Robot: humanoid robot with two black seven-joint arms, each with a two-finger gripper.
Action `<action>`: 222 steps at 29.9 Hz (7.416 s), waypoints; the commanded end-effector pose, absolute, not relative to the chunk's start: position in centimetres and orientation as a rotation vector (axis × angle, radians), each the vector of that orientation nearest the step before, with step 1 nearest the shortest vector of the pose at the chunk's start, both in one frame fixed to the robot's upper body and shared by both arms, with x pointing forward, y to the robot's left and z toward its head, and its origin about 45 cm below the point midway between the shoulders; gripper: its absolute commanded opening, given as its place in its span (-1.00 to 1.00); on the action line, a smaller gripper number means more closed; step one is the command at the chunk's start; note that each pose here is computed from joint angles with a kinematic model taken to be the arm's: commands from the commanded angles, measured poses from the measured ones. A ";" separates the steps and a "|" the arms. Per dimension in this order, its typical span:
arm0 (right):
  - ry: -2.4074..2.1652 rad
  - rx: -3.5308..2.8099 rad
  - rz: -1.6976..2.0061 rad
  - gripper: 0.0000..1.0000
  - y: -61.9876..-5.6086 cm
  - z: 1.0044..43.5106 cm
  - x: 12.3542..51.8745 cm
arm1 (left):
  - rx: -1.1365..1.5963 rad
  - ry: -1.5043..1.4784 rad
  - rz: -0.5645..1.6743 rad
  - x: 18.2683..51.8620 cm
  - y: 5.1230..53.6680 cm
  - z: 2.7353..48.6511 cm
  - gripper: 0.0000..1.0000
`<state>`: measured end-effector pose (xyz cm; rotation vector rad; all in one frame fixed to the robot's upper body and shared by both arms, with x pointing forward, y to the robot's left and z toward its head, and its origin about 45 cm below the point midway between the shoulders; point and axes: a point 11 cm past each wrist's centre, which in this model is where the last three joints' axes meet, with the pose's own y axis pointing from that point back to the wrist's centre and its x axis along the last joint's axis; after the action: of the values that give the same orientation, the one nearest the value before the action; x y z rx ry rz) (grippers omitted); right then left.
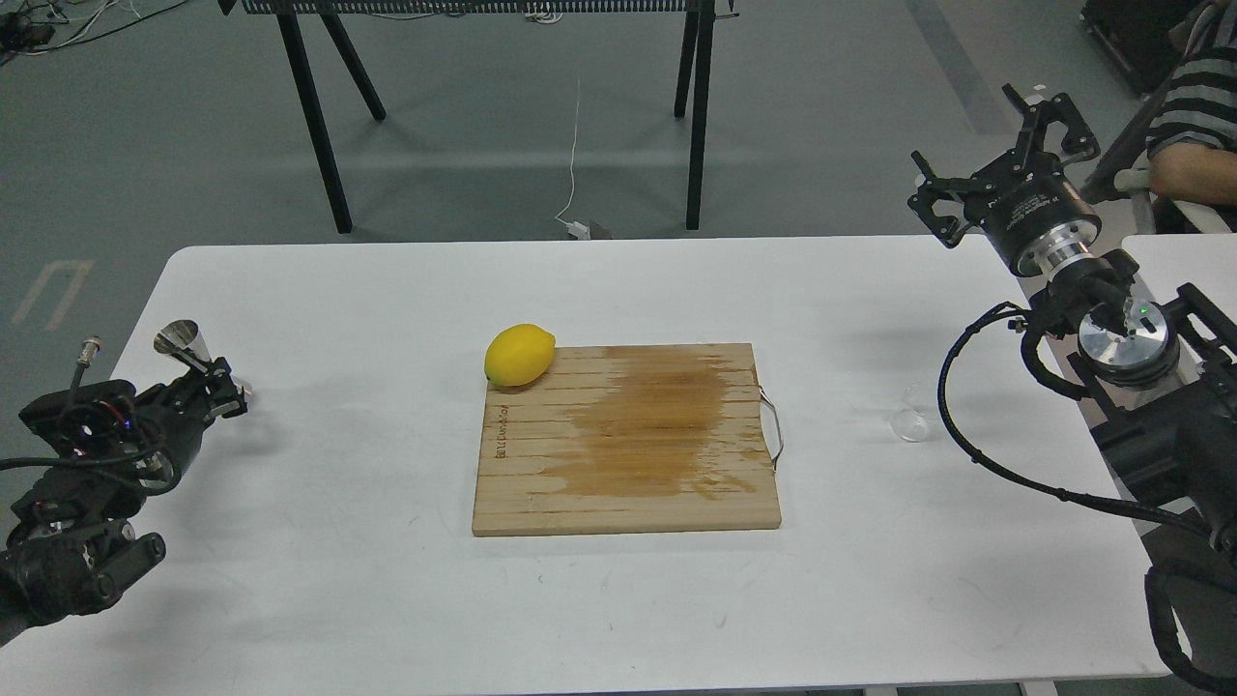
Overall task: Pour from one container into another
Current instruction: 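Lift the jigger with the left gripper and carry it onto the board, then set the jigger upright on the board and open the left gripper, then withdraw the left gripper up and away from the board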
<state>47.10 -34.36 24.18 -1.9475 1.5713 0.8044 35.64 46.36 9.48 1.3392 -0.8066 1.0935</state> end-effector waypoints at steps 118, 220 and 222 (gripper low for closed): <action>1.671 -1.978 0.739 0.98 -37.1 25.4 47.2 | 0.741 -1.445 0.174 33.9 5.1 9.0 0.95; 1.662 -2.007 0.701 0.98 -43.7 25.7 34.9 | -0.126 0.232 1.276 44.7 39.8 24.6 0.99; 1.658 -1.917 0.762 0.98 -44.6 24.6 31.9 | -0.122 0.235 1.277 44.7 39.8 24.5 0.99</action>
<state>36.15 -43.00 25.90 -2.0371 1.6605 0.6922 44.77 39.94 24.72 -0.1274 0.2306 1.2800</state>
